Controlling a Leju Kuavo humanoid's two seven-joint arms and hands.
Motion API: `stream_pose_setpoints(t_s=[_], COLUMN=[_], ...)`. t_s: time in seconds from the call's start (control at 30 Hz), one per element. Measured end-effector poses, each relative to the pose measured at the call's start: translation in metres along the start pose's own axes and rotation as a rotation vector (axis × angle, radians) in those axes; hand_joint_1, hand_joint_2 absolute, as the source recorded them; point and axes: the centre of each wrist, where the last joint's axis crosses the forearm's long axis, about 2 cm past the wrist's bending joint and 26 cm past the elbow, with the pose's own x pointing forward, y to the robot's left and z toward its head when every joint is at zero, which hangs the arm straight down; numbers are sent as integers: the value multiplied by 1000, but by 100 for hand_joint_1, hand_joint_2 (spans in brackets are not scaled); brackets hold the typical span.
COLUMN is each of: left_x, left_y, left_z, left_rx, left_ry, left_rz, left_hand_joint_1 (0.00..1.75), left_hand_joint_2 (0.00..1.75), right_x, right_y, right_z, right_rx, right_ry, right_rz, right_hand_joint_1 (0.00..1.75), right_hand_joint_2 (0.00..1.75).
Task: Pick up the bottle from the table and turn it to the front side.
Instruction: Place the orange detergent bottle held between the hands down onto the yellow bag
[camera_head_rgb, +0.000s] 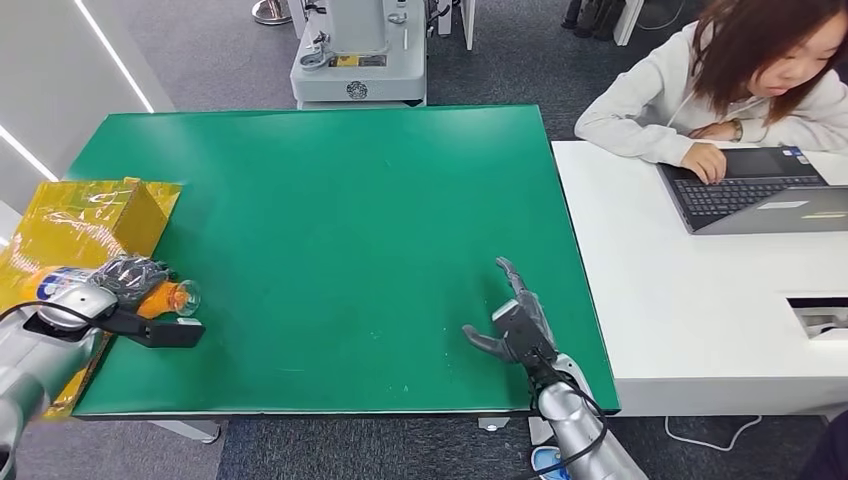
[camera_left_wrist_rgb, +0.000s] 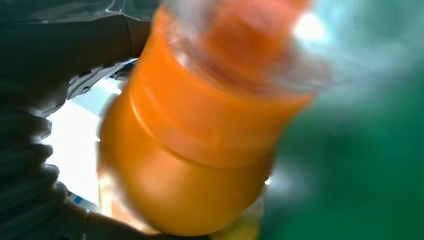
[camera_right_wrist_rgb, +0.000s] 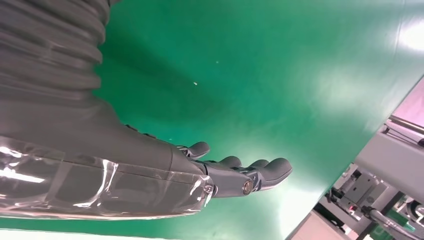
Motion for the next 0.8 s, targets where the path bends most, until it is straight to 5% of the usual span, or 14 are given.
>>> stream_pose_setpoints(t_s=[0.6, 0.8], left_x=[18, 25], left_y=[-18, -12], left_z=[4, 2], left_rx=[97, 326], left_ry=[63, 179], left_rz=[114, 495], left_hand_joint_1=[0, 0], left_hand_joint_2=[175, 175], right_x=[0, -1], right_y=[-5, -3], right_z=[-15, -13], right_rx=[8, 7], right_ry=[-20, -11], right_rz=[6, 3], right_hand_joint_1=[0, 0], right_hand_joint_2=[175, 175])
